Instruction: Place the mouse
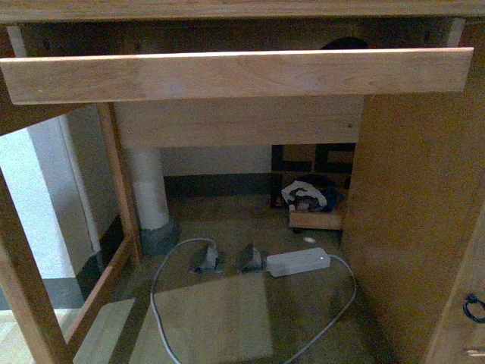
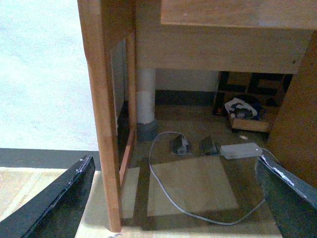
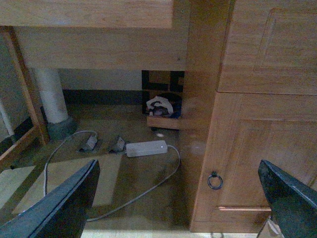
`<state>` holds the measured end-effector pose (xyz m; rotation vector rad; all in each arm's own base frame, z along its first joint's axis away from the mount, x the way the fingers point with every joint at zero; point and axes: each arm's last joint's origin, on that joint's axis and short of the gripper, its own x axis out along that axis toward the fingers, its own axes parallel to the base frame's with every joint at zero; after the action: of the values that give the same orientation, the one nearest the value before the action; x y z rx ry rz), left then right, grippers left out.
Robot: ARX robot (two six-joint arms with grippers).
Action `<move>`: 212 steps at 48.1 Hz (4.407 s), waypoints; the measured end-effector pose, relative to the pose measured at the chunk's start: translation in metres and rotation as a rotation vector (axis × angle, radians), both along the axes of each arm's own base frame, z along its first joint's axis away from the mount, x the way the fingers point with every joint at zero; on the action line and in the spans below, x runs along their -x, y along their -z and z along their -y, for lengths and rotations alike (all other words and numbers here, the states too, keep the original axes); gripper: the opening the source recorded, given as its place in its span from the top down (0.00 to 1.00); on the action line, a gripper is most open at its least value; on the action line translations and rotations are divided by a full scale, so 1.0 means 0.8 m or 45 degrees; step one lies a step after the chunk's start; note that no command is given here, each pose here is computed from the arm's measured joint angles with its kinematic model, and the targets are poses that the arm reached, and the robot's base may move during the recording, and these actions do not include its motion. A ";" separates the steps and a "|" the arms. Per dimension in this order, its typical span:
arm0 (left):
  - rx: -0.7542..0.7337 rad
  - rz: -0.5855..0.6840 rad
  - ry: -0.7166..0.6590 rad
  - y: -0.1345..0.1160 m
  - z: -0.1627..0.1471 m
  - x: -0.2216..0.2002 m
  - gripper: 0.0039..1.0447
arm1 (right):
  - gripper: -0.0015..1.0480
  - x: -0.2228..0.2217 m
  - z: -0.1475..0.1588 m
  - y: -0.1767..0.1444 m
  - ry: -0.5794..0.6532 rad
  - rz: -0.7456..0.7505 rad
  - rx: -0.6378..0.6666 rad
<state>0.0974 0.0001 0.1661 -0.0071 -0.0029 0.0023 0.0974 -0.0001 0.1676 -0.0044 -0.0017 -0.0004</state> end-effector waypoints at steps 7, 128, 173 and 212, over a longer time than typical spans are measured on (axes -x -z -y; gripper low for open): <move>0.000 0.000 -0.005 0.000 0.000 0.000 0.06 | 0.06 0.000 0.000 0.000 -0.003 0.001 0.000; 1.580 -0.463 0.062 0.134 0.018 -0.347 0.06 | 0.06 0.000 0.000 0.000 0.000 0.001 0.000; 1.573 -0.504 0.044 0.153 0.016 -0.411 0.06 | 0.06 0.000 0.000 0.000 0.000 0.001 0.000; 1.616 -0.499 0.038 0.151 0.042 -0.417 0.29 | 0.06 0.000 0.000 0.000 0.000 0.002 0.000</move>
<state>0.4310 -0.0334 0.0455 -1.2755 0.3911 -0.0247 0.0974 -0.0001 0.1678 -0.0044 -0.0032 0.0000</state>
